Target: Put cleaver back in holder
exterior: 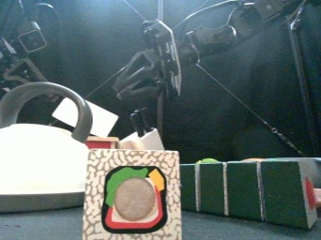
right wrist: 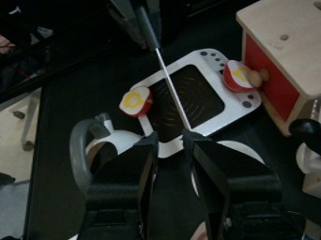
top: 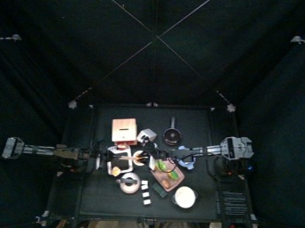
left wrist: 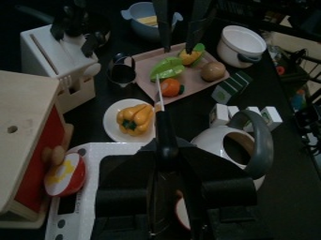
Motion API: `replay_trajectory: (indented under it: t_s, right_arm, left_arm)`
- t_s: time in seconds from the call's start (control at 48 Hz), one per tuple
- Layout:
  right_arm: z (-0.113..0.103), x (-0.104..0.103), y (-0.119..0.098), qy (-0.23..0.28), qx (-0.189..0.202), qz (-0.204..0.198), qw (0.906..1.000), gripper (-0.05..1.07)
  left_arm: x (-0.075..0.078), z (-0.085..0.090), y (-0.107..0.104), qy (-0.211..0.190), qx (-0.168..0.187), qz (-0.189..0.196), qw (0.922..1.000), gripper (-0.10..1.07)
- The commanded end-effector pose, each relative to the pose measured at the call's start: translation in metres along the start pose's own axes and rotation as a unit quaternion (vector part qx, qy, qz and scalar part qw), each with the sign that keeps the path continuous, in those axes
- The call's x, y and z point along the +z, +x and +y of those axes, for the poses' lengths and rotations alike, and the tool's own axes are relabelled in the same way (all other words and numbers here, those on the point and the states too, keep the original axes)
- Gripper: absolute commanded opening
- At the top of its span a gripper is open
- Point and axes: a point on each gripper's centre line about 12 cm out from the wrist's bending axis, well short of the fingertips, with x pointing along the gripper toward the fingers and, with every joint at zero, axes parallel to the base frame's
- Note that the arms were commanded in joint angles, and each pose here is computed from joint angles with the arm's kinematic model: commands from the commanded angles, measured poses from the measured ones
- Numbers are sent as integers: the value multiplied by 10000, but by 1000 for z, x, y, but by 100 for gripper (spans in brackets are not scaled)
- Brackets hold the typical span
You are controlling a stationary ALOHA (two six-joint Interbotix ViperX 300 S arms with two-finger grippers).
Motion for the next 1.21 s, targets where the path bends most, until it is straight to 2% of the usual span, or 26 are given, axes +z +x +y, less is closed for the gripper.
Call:
replay_trajectory:
  t_s: [0.0,0.188,0.375,0.479,0.625,0.812,1.042,1.188]
  right_arm:
    - [-4,21,-16,65,3,-325,9995,69]
    - [-7,20,-35,95,-19,-366,9993,69]
    - [-18,14,-58,159,-123,-388,9990,67]
    - [-28,9,-70,261,-223,-411,9986,62]
    - [-42,4,-79,329,-280,-577,9974,50]
    - [-69,2,-82,499,-528,-721,9948,38]
    - [-115,10,-81,831,-1066,-850,9872,37]
    - [-142,11,-74,1118,-1346,-883,9806,37]
  left_arm:
    - [8,-2,0,2,-36,-128,9999,55]
    - [11,0,0,-18,-1,-179,9998,55]
    - [28,1,-1,-260,82,-349,9990,55]
    - [40,6,-1,-467,230,-450,9976,55]
    - [55,15,-1,-684,627,-261,9953,55]
    - [81,24,-5,-874,1142,101,9896,55]
    - [115,32,-13,-1346,1522,126,9791,55]
    - [124,39,-10,-1563,1651,135,9737,54]
